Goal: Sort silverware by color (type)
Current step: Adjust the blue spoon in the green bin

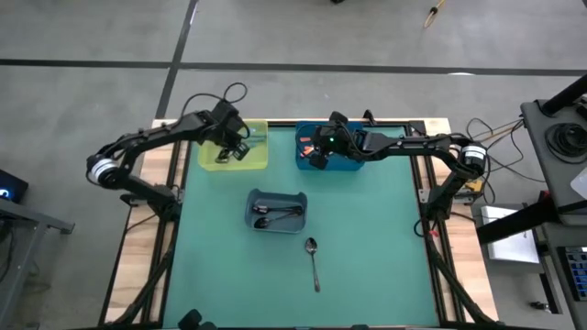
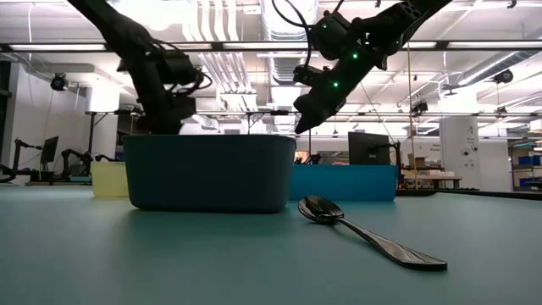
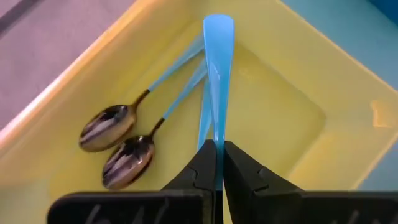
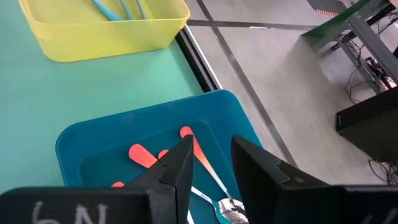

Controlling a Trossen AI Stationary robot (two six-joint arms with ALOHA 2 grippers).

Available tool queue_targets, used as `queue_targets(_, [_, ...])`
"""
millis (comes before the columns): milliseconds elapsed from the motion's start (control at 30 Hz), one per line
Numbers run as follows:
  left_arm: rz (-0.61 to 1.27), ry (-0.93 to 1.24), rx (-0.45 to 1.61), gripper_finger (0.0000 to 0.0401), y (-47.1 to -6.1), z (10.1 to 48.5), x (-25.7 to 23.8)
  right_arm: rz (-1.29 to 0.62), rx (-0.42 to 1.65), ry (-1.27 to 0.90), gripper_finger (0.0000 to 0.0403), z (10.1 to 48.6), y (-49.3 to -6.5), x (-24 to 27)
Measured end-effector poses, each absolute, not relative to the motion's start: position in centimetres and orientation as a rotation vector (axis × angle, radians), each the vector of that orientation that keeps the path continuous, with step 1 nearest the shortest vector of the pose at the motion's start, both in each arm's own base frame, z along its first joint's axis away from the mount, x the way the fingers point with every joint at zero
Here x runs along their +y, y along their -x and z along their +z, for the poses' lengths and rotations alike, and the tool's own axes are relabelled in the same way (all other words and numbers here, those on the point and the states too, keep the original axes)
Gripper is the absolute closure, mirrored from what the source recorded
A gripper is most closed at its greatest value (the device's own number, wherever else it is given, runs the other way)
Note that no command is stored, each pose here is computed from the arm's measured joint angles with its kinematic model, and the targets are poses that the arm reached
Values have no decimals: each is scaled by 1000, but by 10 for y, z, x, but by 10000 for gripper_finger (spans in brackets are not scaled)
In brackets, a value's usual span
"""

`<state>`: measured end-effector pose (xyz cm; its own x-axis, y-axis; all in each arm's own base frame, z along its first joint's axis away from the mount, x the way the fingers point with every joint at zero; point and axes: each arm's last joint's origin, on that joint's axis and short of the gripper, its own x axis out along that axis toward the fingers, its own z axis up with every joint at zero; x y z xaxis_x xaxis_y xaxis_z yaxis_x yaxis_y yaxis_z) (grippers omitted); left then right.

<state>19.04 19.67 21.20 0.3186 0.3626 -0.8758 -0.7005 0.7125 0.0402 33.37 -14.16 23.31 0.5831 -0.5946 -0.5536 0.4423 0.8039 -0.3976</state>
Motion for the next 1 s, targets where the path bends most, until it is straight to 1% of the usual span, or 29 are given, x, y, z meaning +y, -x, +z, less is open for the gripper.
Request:
queue_targets(133, [732,355,967,401,-184,229,190,-611,728,227,303,233,-334,-142])
queue_targets(200, [724,325,894,401,-182,242,187,-611,727,226,303,233,-334,-142])
queue_targets(267, [672,304,810,401,-180,256,182,-584,722,219,303,233,-334,-141])
queue_targets(333, [565,306,715,401,-179,268,177,-511,706,219,303,233,-336,-139])
queue_targets(433, [367,328,583,401,-181,282,168,-340,645,229,303,236,-340,-136])
queue_targets(533, [279,304,494,401,-186,293,160,-212,499,208,303,242,-346,-133])
queue_targets(600, [219,274,457,401,-190,298,153,-157,390,184,303,247,-349,-132])
queue_targets(667, [118,247,416,401,-196,303,145,-95,299,159,303,249,-350,-130])
queue_targets(800, [-65,193,350,401,-209,309,129,95,138,145,303,252,-349,-123])
queue_targets(900, [-188,145,343,401,-218,307,117,234,52,139,303,252,-346,-118])
queue_targets(1000, [-307,102,336,401,-229,303,106,314,19,130,303,253,-345,-115])
